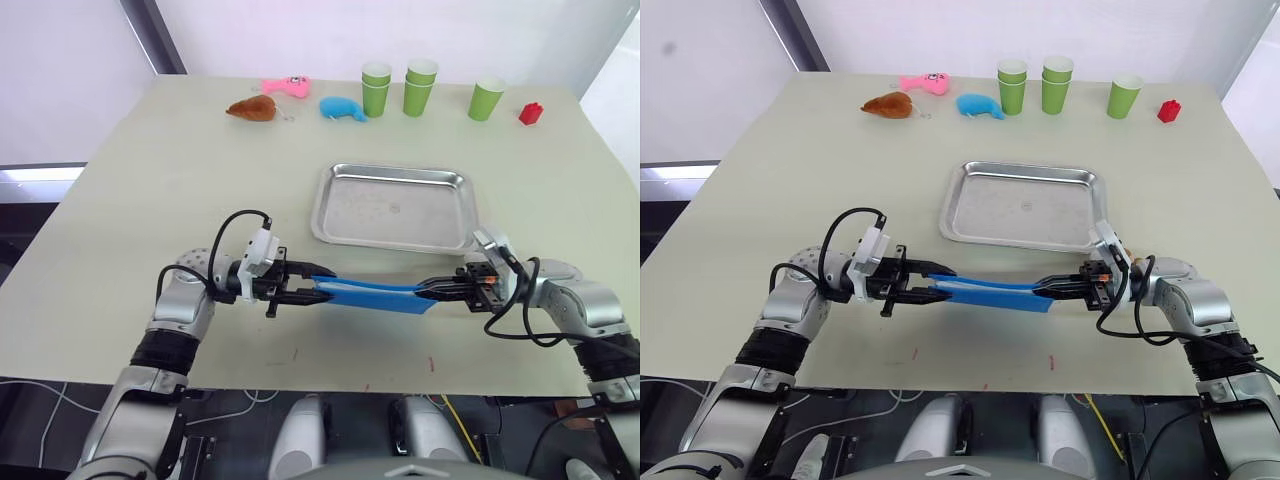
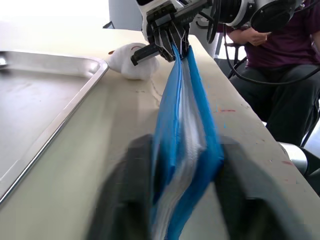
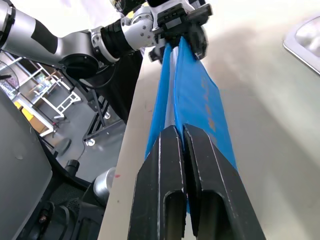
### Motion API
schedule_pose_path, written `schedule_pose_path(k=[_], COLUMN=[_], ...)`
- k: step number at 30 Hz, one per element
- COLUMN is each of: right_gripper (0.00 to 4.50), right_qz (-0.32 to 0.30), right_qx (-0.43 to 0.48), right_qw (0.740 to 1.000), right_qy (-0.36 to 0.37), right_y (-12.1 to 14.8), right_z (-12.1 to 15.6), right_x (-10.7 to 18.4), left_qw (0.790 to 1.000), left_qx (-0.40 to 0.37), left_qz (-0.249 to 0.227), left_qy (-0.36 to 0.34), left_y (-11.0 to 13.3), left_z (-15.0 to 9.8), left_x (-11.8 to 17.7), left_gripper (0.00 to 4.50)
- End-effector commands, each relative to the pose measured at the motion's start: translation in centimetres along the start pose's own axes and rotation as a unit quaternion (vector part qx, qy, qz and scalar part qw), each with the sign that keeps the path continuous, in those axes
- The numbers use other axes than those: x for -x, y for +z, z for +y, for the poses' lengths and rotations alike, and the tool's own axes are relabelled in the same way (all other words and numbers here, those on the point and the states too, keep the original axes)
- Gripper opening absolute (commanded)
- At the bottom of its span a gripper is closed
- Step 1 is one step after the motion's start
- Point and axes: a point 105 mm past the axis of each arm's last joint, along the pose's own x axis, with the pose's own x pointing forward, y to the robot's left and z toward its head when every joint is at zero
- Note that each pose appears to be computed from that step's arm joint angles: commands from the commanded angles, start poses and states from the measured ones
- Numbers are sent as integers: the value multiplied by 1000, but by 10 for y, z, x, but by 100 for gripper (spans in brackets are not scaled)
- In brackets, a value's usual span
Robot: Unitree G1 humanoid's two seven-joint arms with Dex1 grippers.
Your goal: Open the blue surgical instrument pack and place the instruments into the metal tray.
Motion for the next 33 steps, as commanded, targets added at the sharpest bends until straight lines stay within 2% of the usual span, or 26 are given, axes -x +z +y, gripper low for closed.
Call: schedule_pose_path(k=[1,2,3,5,11,12,13,14,18,22,24,29,32,33], right_gripper=[0,0,47,84,343,370,429,444,444,444,444,444,444,421], right_qz=[-11,-23,-34,-48,-66,-65,-68,-69,-68,-43,-1,47,39,38], right_qx=[30,36,41,53,83,89,96,105,113,135,130,65,32,24], right_qw=[999,999,998,996,990,989,986,983,970,937,912,900,920,923], right_qy=[-27,-34,-41,-53,-94,-103,-118,-136,-204,-319,-388,-427,-389,-383], right_y=[12,15,18,24,32,33,35,37,35,25,9,-33,-40,-41], right_z=[-3,-4,-4,0,18,20,22,23,19,0,-16,-28,-18,-16], right_x=[5,5,6,10,26,29,35,42,69,106,124,136,127,125], left_qw=[1000,1000,1000,1000,1000,1000,1000,1000,1000,1000,1000,1000,1000,1000], left_qx=[-10,-9,-9,-7,-4,-4,-4,-4,-8,-12,-15,-17,-16,-16], left_qz=[-8,-7,-6,-10,-11,-10,-11,-11,1,8,8,8,9,10], left_qy=[-6,-6,-4,4,5,4,2,-1,-12,-18,-21,-24,-23,-22], left_y=[5,4,3,3,1,1,2,2,-1,-3,-3,-3,-4,-4], left_z=[-2,-3,-3,-3,-7,-7,-7,-8,-9,-8,-6,-5,-5,-5], left_x=[1,1,1,1,-2,-3,-4,-5,-5,-5,-7,-10,-10,-9], left_gripper=[7,7,0,0,0,0,0,0,0,0,0,0,0,0])
